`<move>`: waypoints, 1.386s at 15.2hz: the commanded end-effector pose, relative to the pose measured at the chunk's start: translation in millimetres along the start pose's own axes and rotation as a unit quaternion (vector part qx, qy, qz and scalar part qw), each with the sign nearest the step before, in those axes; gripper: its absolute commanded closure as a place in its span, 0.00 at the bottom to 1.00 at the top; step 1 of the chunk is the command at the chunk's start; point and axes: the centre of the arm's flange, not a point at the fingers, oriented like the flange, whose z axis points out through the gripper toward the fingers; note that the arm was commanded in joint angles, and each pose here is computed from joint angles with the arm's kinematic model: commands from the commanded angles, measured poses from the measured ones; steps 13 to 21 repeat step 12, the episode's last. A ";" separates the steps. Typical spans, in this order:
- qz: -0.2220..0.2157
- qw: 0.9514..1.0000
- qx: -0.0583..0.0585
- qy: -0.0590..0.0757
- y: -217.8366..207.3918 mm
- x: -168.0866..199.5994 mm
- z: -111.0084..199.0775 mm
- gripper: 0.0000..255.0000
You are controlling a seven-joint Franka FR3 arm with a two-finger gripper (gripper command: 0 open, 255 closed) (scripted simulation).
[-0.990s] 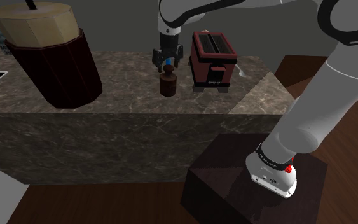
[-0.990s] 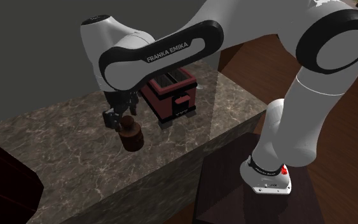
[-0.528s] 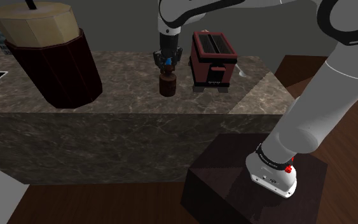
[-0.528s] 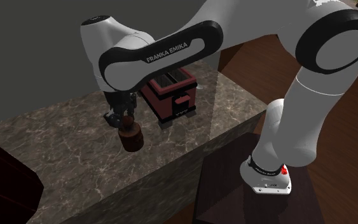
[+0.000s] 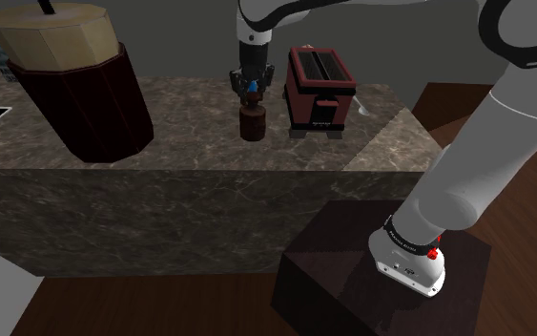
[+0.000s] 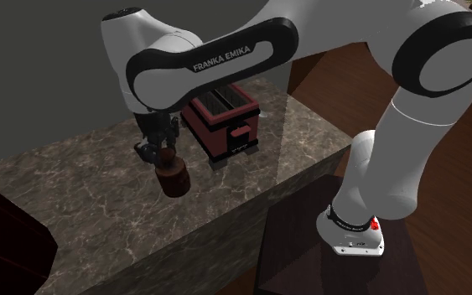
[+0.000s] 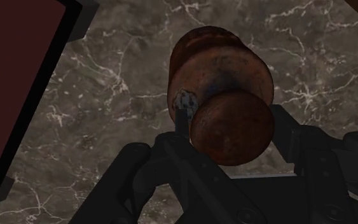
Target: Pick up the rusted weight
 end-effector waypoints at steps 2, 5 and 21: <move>0.000 1.000 0.000 0.000 -0.3 -1.3 -16.1 1.00; 0.000 1.000 0.000 0.000 -1.1 -1.7 -31.9 1.00; 0.000 1.000 0.000 0.000 -2.4 -2.3 -59.1 1.00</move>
